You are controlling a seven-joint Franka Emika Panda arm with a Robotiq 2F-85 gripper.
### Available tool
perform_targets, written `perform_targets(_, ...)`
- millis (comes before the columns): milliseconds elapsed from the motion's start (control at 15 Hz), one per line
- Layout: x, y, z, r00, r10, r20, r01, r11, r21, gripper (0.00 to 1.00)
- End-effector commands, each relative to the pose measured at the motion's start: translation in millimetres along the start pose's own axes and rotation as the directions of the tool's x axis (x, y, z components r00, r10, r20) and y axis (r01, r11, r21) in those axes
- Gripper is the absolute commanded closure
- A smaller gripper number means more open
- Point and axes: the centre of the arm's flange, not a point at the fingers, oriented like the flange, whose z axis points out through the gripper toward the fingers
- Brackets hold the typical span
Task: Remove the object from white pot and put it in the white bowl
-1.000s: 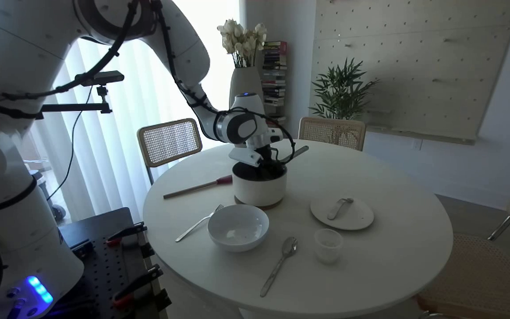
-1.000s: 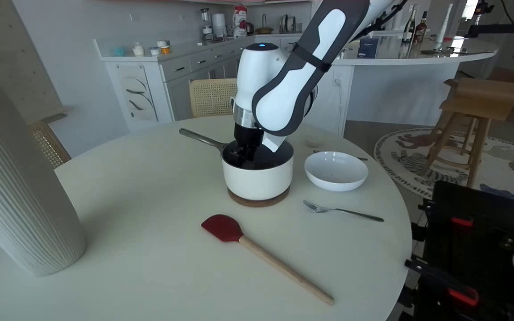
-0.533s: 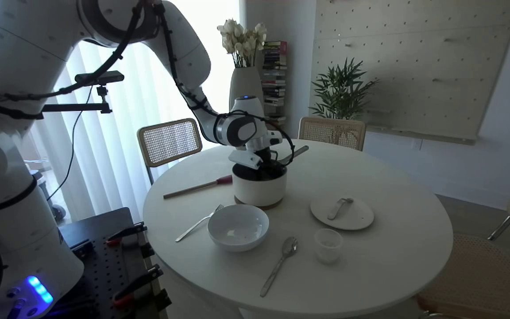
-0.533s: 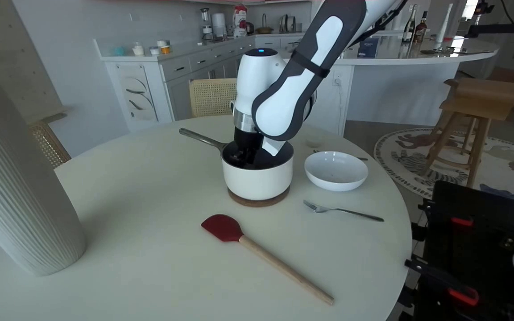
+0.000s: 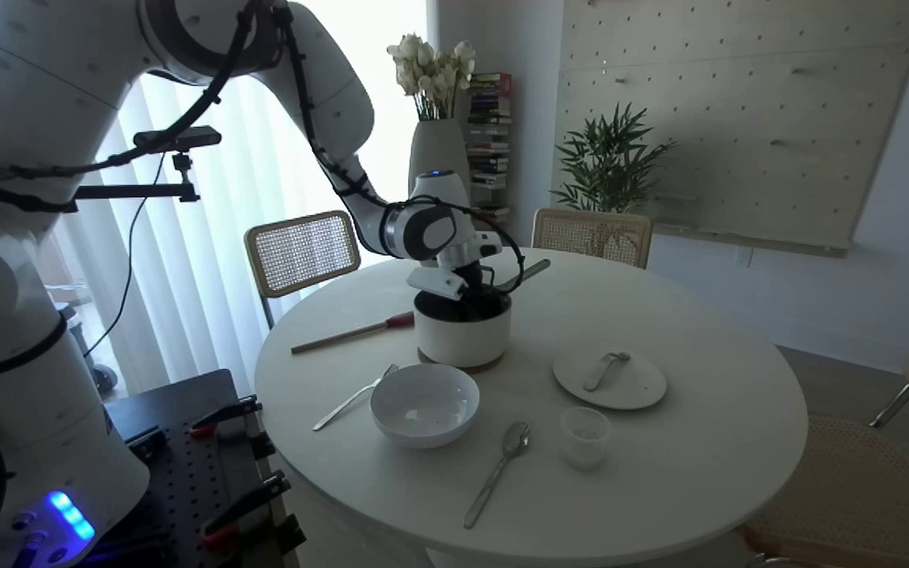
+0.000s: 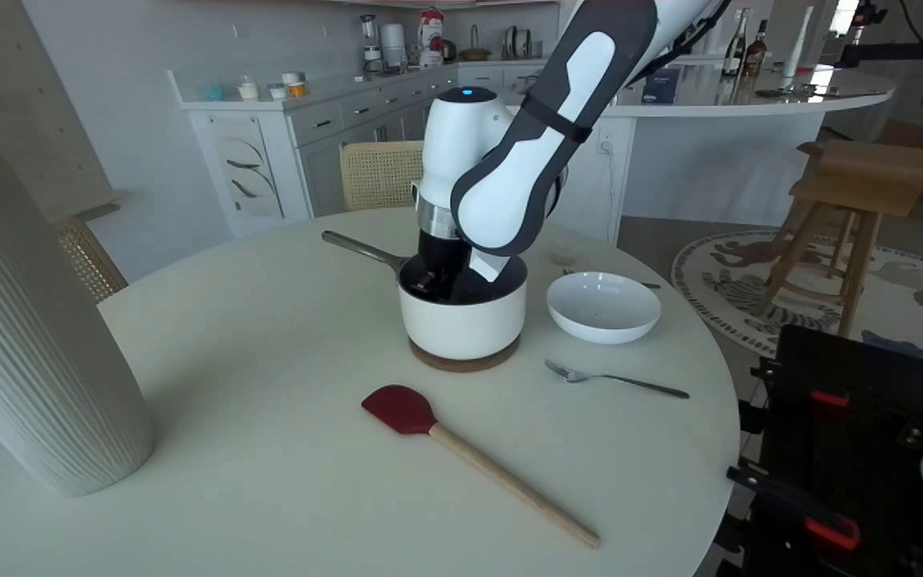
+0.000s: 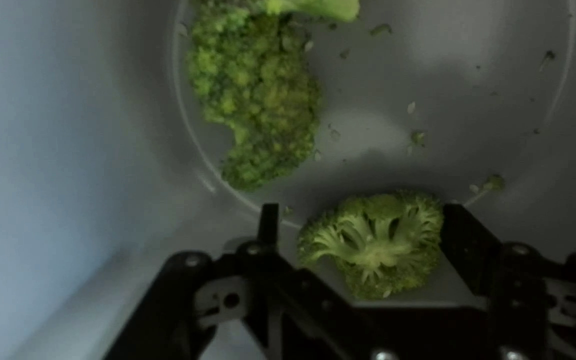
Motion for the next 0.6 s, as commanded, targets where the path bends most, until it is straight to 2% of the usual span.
perform_targets(0,3.5,-6.0,-1.0,1.0,-0.008,-0.026,0.008,1.0,-0.022,0.49)
perform_targets(400,1.5,-6.0,-3.5,1.0,-0.01,-0.026,0.009,1.0,-0.025,0.91)
perform_targets(533,0.4,-4.0,-4.6,1.0,-0.008,-0.026,0.007,1.0,-0.03,0.93)
